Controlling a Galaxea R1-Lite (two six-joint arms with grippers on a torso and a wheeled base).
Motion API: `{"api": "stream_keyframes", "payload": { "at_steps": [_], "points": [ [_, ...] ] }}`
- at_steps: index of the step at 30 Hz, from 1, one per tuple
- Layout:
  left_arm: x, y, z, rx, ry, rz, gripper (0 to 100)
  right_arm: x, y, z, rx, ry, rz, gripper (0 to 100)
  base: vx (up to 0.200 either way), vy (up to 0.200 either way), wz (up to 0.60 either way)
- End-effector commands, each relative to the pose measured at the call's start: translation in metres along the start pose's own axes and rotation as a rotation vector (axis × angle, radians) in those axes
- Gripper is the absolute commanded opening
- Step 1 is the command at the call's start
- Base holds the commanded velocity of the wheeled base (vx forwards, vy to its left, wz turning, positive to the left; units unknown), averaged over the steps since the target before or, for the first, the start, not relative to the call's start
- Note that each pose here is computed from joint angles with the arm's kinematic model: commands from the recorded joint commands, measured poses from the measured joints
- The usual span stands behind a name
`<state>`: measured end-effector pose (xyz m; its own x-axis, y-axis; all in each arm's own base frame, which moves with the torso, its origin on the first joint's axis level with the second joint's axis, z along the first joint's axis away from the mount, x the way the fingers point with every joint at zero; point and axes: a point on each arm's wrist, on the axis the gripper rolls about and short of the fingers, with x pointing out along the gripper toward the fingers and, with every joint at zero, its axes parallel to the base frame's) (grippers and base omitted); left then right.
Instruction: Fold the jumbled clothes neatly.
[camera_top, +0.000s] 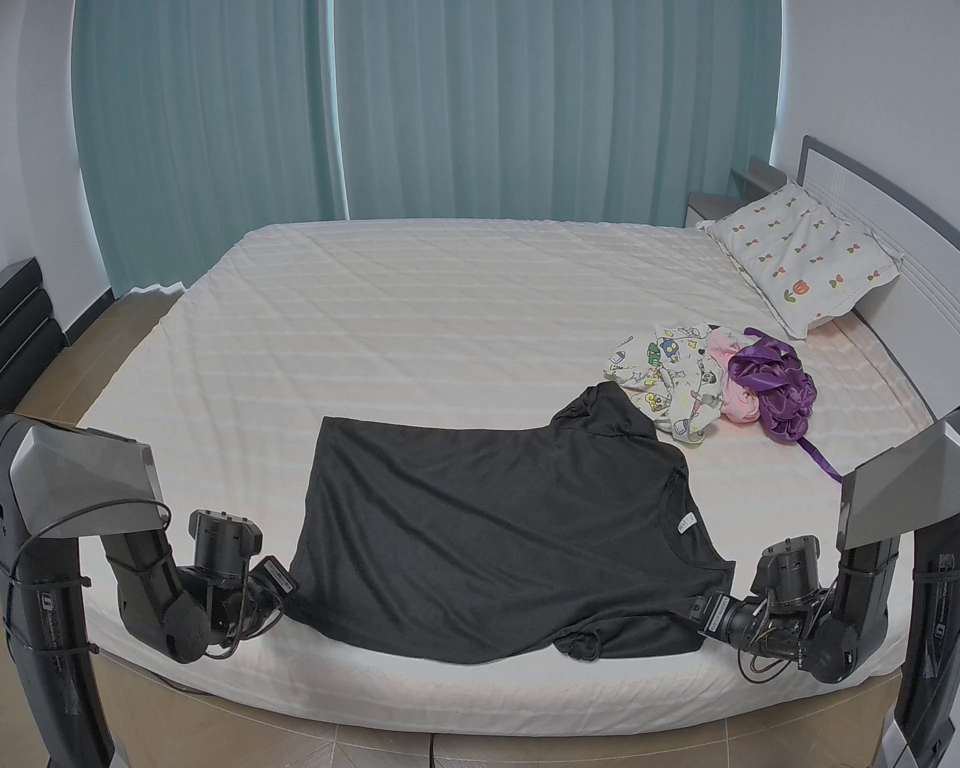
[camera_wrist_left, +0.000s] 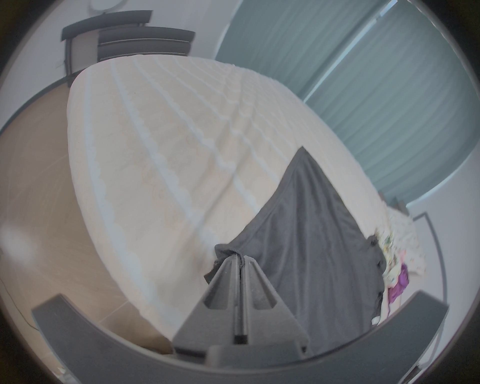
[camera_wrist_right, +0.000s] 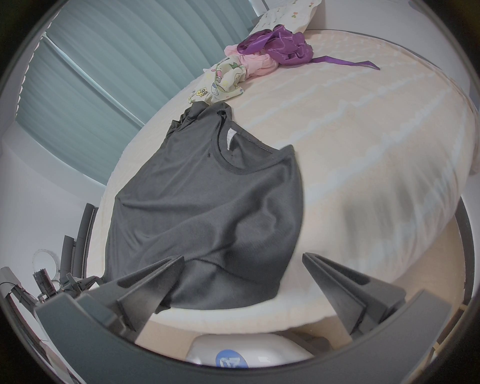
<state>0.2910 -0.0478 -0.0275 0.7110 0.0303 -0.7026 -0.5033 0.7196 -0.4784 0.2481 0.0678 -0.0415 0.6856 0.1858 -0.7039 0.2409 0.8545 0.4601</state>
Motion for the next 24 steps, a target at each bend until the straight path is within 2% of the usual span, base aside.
{"api": "stream_keyframes", "payload": {
  "at_steps": [1,12,15,20,24],
  "points": [
    [0.002,0.004,0.014,-0.090,-0.060,-0.024,0,0.017,0.003,0.004,-0.011,-0.017,0.013,100,0.000,0.000,0.00],
    [0.005,-0.001,0.028,-0.204,-0.125,-0.094,0,0.039,0.007,0.027,-0.004,-0.087,0.062,100,0.000,0.000,0.00],
    [0.009,-0.004,0.031,-0.225,-0.143,-0.117,0,0.046,0.008,0.046,0.016,-0.149,0.093,100,0.000,0.000,0.00],
    [0.019,-0.001,0.034,-0.246,-0.159,-0.108,0,0.059,0.017,0.075,0.025,-0.240,0.141,100,0.000,0.000,0.00],
    [0.025,0.003,0.038,-0.258,-0.169,-0.095,0,0.067,0.027,0.087,0.014,-0.221,0.169,100,0.000,0.000,0.00]
  ]
}}
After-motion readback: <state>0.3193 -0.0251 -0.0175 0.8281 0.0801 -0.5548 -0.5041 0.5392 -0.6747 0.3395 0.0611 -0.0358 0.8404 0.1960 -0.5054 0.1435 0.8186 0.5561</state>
